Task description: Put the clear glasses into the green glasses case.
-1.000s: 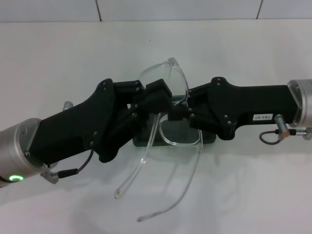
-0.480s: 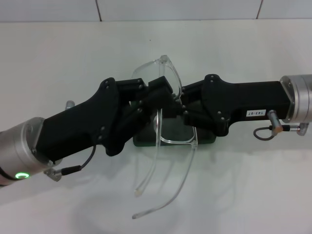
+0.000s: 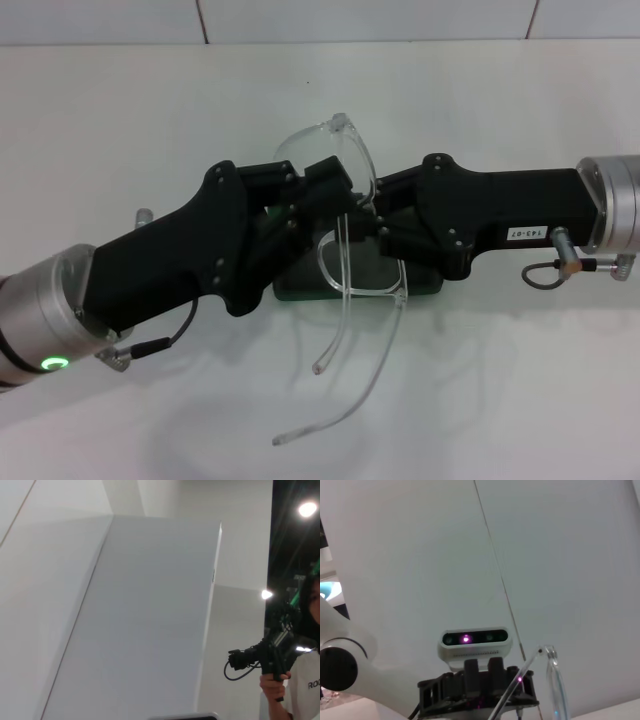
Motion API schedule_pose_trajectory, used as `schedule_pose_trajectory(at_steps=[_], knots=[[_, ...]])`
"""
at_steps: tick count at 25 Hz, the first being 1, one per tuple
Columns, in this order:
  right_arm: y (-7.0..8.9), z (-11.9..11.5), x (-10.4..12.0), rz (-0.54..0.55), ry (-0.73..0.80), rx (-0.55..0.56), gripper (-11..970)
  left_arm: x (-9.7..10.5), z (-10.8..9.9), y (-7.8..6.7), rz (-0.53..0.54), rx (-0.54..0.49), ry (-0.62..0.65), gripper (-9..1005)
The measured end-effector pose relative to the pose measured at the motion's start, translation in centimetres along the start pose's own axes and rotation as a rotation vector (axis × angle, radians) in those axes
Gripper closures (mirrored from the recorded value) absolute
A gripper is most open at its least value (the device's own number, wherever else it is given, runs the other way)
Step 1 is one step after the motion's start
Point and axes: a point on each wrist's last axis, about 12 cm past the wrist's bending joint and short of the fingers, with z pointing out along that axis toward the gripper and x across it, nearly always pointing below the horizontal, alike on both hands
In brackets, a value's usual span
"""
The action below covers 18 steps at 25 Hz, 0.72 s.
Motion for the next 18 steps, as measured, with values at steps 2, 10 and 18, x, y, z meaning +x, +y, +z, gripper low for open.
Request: schedule_pose_trajectory(at_steps=[2, 10, 18], knots=[[-0.05, -0.06, 0.14, 0.006, -0.002, 0.005, 843, 0.12, -0.04, -0.05, 0.004, -0.006, -0.001, 886], [-0.07, 0.01, 0.27, 0.012, 0.001, 0.003, 844, 0.39, -0.13, 0.07, 0.002, -0.031, 0.009, 886], [-0.05, 0.05, 0.34, 0.015, -0.001, 0.003, 844, 0.45, -0.11, 0.10, 0.001, -0.033, 0.012, 886]])
